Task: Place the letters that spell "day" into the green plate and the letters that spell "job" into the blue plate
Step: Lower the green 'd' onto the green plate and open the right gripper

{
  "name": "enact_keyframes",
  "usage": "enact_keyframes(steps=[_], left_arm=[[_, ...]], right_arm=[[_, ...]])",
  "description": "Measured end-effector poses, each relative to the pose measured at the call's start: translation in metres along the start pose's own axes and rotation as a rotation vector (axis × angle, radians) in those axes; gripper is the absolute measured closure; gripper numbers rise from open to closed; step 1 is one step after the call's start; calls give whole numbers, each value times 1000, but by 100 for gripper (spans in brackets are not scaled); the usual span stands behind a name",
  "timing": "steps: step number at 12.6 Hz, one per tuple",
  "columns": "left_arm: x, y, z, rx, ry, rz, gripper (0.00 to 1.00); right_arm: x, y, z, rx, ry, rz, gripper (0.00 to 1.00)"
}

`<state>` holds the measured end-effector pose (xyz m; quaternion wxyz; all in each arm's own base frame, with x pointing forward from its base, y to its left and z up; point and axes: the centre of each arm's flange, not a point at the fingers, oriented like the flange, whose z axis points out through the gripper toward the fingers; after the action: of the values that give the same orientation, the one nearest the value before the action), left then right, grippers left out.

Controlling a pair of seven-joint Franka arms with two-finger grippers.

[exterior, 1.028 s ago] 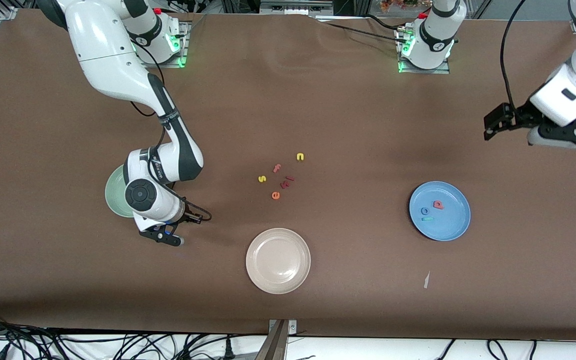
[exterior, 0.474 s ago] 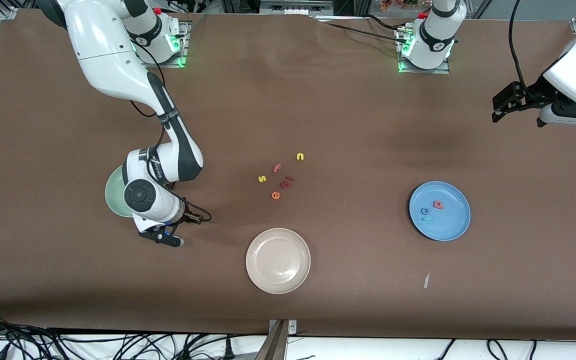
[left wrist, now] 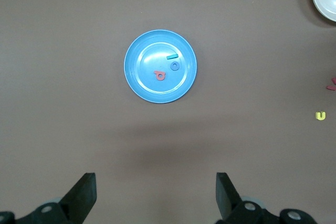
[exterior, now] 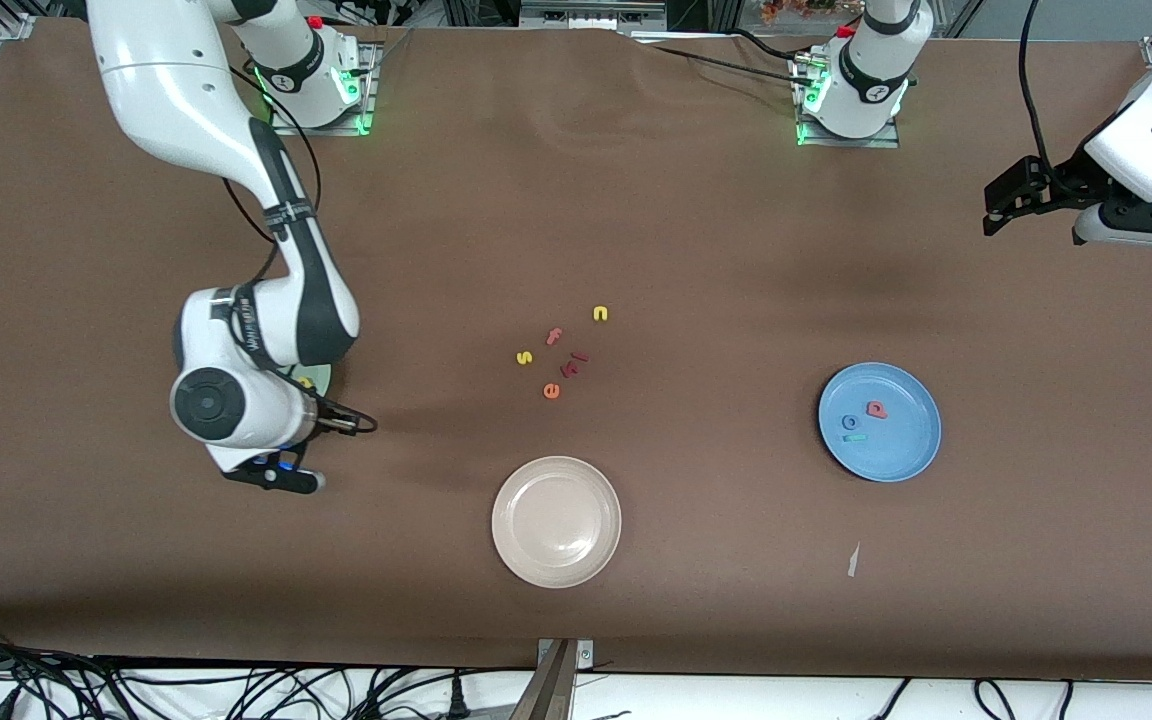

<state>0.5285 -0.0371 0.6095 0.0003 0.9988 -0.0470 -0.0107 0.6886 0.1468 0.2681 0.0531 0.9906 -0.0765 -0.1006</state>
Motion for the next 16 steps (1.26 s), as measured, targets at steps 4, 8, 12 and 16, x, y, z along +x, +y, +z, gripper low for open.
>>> enact_keyframes(steps=[4,8,12,16], left_arm=[[0,5,0,0,-1,10,0],[0,5,0,0,-3,9,0],[0,8,0,0,-3,14,0],[0,8,0,0,-4,14,0]], right_arm=[[-1,37,20,-40,-66,13,73],[0,68,41,-55,-115,53,56],[-1,67,31,-46,-104,52,10],[-5,59,3,-25,-66,38,0]])
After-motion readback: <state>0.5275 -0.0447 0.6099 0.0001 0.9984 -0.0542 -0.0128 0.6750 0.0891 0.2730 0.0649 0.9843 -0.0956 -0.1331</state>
